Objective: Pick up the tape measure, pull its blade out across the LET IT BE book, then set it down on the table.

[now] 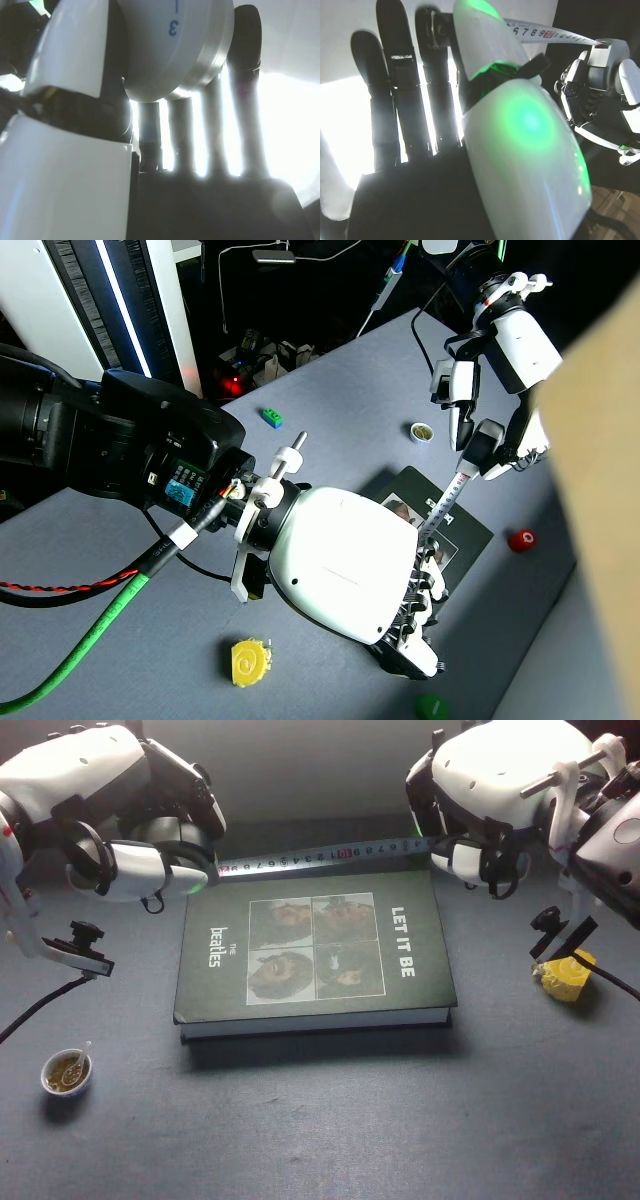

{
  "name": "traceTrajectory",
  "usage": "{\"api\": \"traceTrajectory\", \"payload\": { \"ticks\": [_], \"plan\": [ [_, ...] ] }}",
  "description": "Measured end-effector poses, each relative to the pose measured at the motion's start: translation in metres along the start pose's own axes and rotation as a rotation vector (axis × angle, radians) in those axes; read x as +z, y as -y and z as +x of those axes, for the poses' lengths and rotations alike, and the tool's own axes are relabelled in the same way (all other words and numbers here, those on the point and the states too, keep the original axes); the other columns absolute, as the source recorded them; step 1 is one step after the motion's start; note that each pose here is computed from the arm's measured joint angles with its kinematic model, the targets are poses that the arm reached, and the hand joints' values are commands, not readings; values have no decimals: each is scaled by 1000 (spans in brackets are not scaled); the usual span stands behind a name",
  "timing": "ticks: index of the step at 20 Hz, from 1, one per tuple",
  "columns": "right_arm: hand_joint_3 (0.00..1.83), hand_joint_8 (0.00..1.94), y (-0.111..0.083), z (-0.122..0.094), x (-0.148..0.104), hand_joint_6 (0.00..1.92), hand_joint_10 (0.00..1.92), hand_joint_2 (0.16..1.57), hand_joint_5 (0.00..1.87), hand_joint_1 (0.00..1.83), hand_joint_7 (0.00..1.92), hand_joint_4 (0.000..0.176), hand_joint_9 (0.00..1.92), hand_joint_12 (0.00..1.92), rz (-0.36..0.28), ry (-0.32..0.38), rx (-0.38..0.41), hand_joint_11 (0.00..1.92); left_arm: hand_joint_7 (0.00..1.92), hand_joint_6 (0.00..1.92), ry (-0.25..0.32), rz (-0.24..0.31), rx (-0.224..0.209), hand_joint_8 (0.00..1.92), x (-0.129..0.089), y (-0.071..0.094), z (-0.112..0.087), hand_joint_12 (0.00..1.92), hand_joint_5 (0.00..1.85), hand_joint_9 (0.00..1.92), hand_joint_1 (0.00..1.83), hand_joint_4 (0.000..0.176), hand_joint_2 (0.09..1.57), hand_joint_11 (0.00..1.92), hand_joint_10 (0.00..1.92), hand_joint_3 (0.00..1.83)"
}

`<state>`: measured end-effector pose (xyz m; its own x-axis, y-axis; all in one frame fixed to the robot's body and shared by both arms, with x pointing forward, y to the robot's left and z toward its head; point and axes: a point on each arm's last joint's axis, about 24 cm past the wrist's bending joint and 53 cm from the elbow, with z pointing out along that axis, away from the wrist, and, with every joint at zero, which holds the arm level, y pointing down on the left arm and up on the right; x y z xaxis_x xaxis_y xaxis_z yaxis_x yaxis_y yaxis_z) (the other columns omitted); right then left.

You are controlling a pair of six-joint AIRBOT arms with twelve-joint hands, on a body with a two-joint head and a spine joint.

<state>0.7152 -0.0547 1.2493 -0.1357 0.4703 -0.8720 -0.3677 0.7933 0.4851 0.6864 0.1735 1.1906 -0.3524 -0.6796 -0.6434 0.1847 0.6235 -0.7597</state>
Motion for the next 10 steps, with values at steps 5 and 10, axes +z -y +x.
{"api": "traceTrajectory", "payload": {
  "ticks": [5, 10],
  "plan": [
    [0, 938, 3, -2, -6, 1300, 730, 1162, 770, 1208, 1027, 0, 874, 1361, -1, -4, -3, 608, 1095, 635, -4, 3, -4, 874, 0, 1, 2, 1175, 1063, 871, 1383, 0, 1087, 804, 1269, 0],
    [1, 973, 10, -5, -14, 1291, 746, 1164, 782, 1200, 1003, 0, 862, 1369, 6, -13, -3, 606, 1105, 622, -11, 6, -14, 853, 1, 3, 6, 1159, 1082, 877, 1384, 0, 1081, 803, 1252, 0]
  ]
}}
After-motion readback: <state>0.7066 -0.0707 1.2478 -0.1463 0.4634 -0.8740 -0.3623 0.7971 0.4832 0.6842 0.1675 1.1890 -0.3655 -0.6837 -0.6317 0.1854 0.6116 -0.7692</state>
